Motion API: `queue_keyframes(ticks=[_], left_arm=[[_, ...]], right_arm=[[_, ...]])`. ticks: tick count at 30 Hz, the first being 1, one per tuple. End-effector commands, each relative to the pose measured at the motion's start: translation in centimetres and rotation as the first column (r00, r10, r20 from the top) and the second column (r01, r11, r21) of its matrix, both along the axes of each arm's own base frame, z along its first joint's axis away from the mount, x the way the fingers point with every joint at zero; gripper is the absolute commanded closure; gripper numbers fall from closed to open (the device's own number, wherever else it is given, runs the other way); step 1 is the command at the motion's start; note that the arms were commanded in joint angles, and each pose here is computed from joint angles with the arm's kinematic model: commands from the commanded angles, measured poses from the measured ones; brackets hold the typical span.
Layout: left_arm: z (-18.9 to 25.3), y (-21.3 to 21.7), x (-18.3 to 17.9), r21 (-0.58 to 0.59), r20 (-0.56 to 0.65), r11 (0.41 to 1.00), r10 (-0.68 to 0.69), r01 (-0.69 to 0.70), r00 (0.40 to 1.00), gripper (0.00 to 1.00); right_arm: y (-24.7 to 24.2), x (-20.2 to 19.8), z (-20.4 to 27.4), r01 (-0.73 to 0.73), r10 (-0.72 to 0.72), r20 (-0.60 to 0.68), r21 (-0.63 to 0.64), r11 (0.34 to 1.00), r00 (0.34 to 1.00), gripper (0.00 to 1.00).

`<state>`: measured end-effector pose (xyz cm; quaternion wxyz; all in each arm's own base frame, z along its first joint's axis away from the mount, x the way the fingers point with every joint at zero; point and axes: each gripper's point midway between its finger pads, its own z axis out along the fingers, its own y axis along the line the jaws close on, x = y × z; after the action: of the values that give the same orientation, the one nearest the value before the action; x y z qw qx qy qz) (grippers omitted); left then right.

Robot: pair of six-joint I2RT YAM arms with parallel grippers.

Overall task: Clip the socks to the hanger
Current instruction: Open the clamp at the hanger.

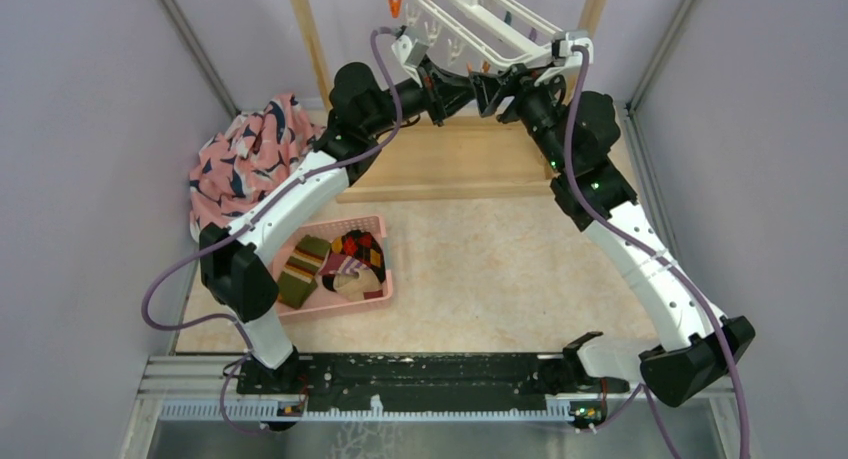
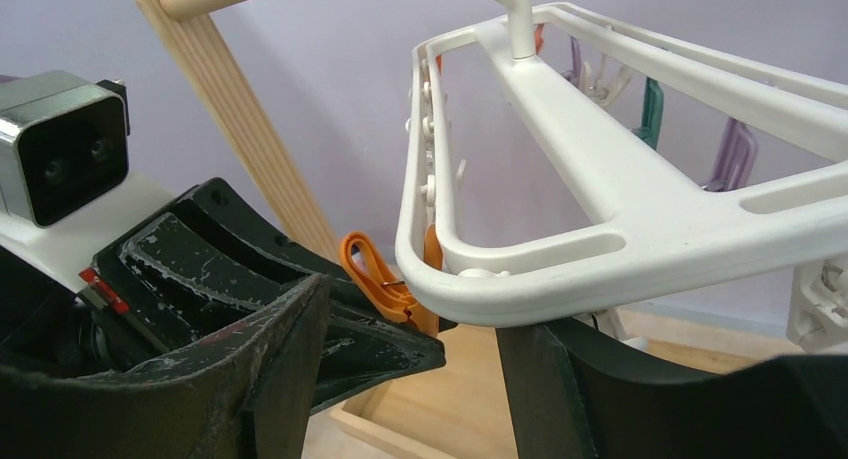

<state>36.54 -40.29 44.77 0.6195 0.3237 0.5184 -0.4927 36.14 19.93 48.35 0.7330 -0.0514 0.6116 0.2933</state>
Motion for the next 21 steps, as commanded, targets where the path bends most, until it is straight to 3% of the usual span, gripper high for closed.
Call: queue_keyframes(ticks=[1, 13, 21], left_arm=[[-3.6, -1.9, -4.0, 0.090, -0.097, 0.976, -0.190, 0.198, 0.977, 1.00], [-4.3, -2.2, -3.1, 0.116, -0.140, 0.978, -0.154, 0.171, 0.978, 1.00], [-5.0, -2.5, -2.7, 0.128, -0.156, 0.977, -0.151, 0.171, 0.976, 1.00]], right_arm=[[-2.0, -0.8, 7.1, 0.046, -0.062, 0.184, 0.089, 0.995, 0.981, 0.39], [0.1, 1.9, 5.8, 0.015, -0.020, 0.143, 0.038, 0.999, 0.990, 0.39], [0.7, 1.2, 4.1, -0.029, 0.027, 0.124, 0.010, 1.000, 0.992, 0.39]])
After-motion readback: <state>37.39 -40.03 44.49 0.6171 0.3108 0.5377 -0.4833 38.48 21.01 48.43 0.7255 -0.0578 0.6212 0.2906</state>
